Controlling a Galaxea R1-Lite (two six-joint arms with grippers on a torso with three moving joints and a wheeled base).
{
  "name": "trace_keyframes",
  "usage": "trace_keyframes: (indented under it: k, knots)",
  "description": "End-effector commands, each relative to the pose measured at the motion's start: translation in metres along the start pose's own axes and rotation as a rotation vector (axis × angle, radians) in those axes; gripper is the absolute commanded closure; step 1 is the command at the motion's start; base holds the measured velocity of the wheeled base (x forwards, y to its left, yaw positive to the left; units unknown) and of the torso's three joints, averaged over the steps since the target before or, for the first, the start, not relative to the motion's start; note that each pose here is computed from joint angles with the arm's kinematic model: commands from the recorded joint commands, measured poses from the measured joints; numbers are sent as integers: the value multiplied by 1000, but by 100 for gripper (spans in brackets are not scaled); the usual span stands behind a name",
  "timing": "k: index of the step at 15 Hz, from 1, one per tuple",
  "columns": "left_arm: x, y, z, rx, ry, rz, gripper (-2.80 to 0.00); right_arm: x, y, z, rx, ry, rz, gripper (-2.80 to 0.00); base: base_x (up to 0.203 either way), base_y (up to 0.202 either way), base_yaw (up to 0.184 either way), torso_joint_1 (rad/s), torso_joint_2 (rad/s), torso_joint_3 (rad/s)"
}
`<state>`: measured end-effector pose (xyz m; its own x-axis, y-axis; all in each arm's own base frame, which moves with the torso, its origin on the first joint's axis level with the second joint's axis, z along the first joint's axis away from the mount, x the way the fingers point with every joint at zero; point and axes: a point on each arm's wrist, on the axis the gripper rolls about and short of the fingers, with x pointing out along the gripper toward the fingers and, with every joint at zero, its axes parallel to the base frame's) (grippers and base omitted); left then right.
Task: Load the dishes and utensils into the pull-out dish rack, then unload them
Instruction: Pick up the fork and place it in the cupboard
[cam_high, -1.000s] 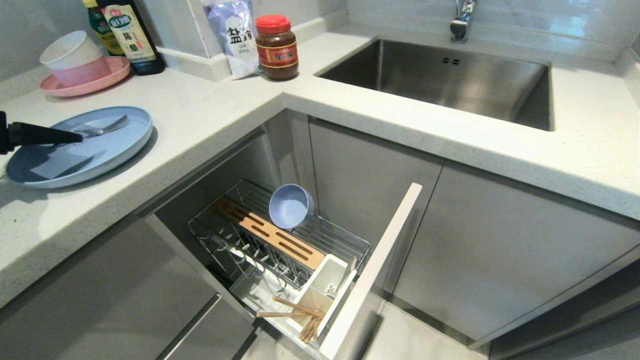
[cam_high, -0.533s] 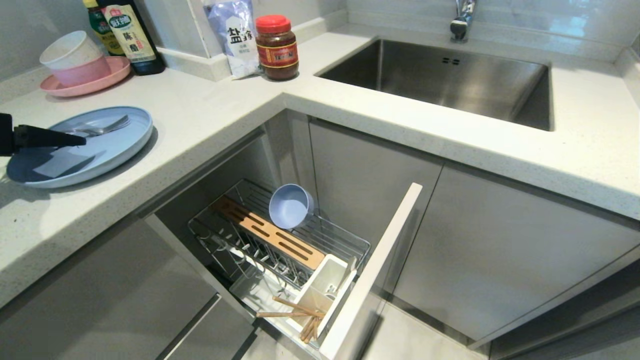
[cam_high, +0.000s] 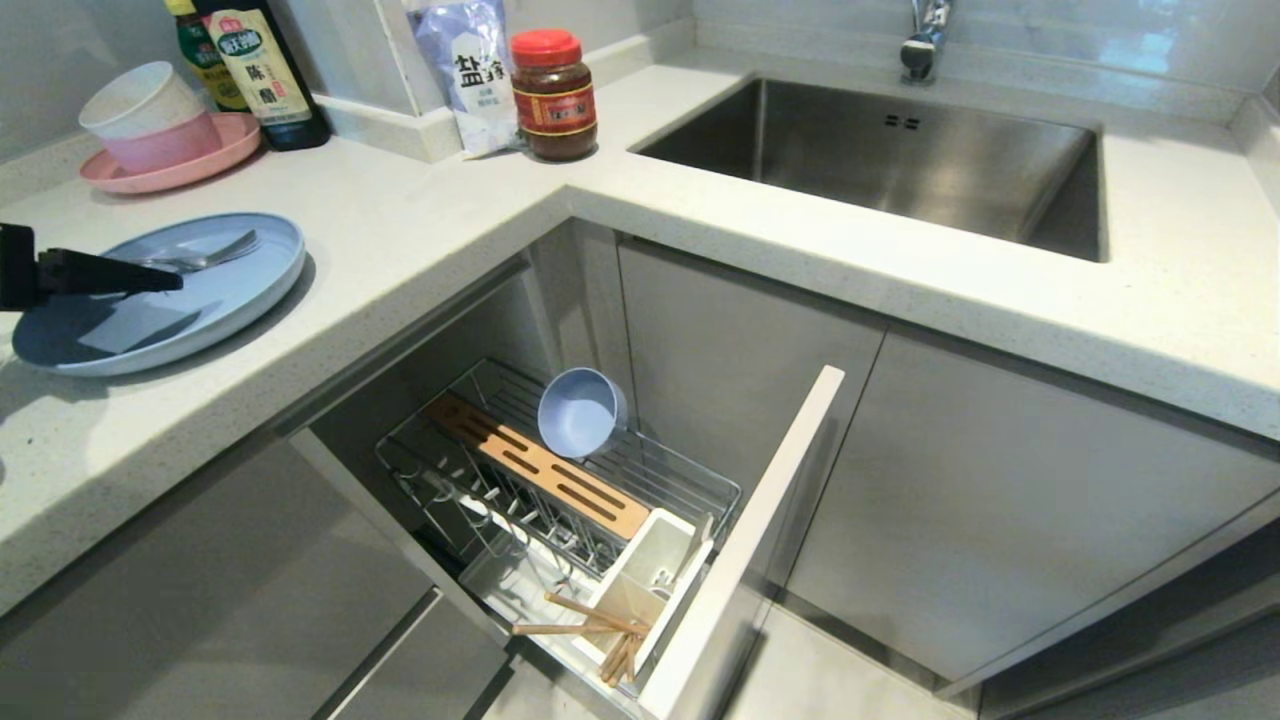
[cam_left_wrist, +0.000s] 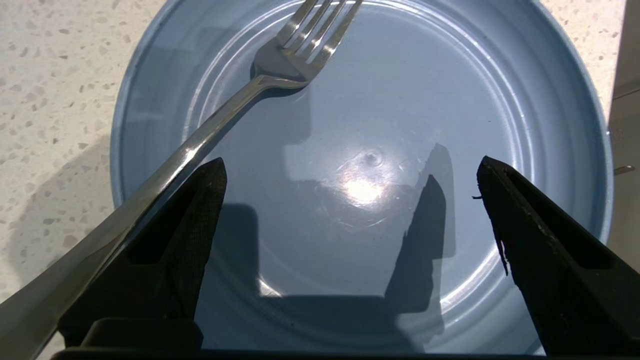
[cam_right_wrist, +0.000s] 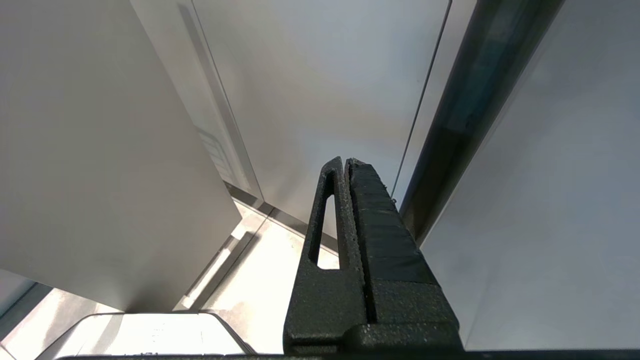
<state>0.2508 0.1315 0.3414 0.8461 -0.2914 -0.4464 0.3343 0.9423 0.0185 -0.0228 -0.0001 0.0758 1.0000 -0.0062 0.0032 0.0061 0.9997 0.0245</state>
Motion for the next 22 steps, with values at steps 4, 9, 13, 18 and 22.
trace_keyframes:
  k: [4,9,13,18,22]
  knots:
    - [-13,-9,5,12,-30,0,-280,0,0,0,0,-3,0,0,0,0,0,0,0,0]
    - [-12,-3,7,1,-62,-10,-280,0,0,0,0,-3,0,0,0,0,0,0,0,0]
    - [-2,10,8,6,-84,5,-280,0,0,0,0,-3,0,0,0,0,0,0,0,0]
    - [4,16,6,11,-80,4,-280,0,0,0,0,-3,0,0,0,0,0,0,0,0]
    - [6,16,5,8,-75,-2,-280,0,0,0,0,-3,0,0,0,0,0,0,0,0]
